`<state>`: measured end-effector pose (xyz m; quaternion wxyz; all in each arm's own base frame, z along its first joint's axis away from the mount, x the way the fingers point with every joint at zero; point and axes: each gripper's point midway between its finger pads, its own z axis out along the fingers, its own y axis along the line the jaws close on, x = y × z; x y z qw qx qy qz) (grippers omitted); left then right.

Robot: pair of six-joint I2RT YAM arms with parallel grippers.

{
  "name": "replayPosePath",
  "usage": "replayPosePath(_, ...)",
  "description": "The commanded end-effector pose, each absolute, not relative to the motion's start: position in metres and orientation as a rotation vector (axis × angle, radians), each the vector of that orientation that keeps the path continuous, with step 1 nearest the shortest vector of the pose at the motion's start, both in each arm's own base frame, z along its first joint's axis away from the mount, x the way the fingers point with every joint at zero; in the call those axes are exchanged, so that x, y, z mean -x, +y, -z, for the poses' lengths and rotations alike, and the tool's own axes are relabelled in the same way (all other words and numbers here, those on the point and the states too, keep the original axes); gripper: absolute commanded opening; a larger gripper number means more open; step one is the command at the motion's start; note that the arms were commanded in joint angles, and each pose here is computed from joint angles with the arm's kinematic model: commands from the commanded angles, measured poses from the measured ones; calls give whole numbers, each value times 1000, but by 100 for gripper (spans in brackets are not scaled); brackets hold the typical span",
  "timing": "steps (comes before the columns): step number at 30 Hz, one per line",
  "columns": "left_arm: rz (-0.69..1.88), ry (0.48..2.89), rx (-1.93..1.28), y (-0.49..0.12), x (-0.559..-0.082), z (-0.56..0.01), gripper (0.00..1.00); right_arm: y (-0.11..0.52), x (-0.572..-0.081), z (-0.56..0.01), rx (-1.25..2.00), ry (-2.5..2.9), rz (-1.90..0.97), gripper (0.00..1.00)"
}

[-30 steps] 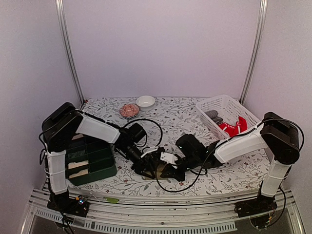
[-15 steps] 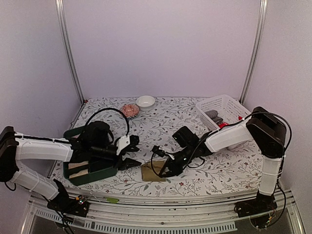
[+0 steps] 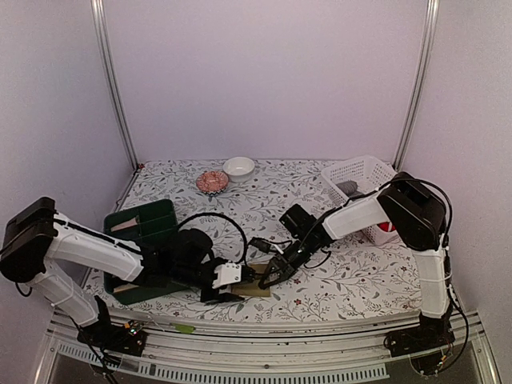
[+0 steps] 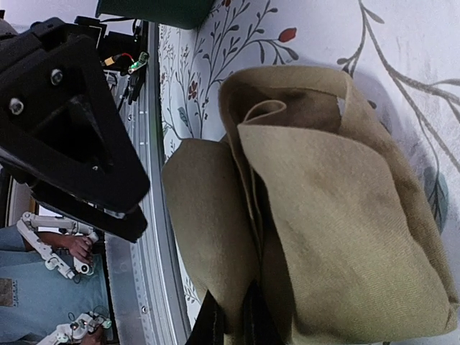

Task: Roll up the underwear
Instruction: Roll the underwear at the center of the board.

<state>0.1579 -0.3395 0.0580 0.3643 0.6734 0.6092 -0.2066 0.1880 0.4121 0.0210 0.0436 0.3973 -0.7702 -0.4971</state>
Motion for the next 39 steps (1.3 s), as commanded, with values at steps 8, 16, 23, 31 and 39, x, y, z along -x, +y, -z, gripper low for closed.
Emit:
replayPosePath(8, 361, 1612, -1853, -361, -177, -21, 31, 398, -181, 11, -1040, -2367, 1379, 0)
replayPosePath(16, 448, 1699, -1911, -358, -166, -10, 0, 384, -206, -12, -1119, -2527, 1424, 29)
replayPosePath(23, 672, 1871, -1919, -356, -169, -12, 0, 361, -235, -45, -1305, -2815, 1373, 39)
replayPosePath(31, 1051, 2039, -1850, -353, -177, -21, 0, 341, -219, -86, -1729, -2985, 1340, 46)
replayPosePath(39, 1311, 2180, -1805, -354, -176, -2, 0, 377, -202, -80, -2174, -2836, 1199, 55)
